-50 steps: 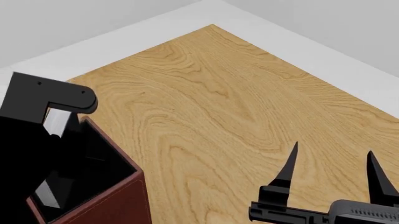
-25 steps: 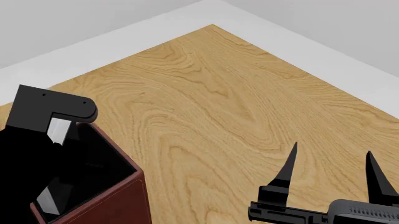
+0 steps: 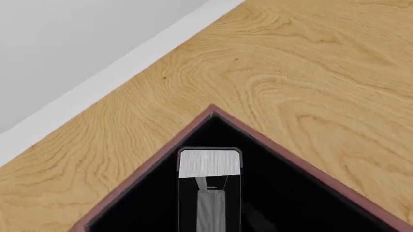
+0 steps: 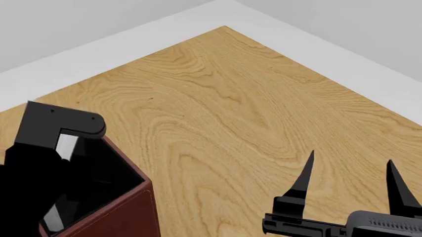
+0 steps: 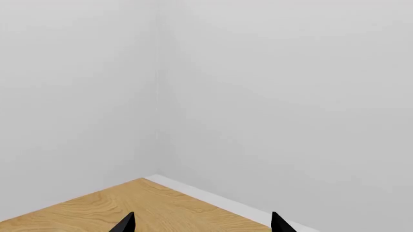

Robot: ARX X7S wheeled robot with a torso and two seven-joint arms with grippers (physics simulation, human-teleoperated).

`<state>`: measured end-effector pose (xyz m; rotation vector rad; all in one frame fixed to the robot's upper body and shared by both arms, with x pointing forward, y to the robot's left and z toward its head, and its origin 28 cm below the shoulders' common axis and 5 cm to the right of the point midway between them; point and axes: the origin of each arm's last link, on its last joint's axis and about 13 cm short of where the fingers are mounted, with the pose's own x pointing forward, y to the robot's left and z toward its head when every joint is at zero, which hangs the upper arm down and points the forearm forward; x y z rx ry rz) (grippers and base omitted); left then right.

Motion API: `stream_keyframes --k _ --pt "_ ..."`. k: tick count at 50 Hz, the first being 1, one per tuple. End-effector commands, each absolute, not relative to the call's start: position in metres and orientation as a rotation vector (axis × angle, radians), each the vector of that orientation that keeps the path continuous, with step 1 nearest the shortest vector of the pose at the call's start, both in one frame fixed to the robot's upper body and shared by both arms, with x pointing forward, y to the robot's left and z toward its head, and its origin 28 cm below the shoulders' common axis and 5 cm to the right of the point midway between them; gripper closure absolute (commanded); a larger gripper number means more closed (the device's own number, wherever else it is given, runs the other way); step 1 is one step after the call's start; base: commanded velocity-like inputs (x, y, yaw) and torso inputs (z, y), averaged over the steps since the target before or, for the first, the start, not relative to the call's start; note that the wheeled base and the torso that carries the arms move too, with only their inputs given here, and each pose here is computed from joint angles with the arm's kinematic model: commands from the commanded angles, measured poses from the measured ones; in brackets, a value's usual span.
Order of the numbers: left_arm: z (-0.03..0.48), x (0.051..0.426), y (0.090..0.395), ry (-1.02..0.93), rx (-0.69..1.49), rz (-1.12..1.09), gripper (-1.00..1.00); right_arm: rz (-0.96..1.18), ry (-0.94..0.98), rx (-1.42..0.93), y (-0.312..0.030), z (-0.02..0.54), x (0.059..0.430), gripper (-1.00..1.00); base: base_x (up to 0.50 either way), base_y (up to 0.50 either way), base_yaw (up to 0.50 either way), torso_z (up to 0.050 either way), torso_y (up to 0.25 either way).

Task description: Pick up the book and place it in the right compartment of the caddy.

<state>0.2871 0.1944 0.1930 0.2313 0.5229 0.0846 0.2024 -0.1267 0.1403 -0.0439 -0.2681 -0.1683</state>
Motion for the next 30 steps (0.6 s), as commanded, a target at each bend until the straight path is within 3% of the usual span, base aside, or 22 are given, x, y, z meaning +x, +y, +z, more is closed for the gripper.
stream_keyframes --k 1,30 --pt "0.187 0.296 0.196 0.501 0.222 0.12 1.0 -0.166 -0.266 -0.045 -0.126 0.14 0.203 -1.0 0.0 0.0 0.0 0.0 0.0" --pt "0.164 0.307 0.203 0.548 0.236 0.159 1.0 -0.163 -0.258 -0.049 -0.125 0.138 0.205 -1.0 0.0 0.0 0.0 0.0 0.001"
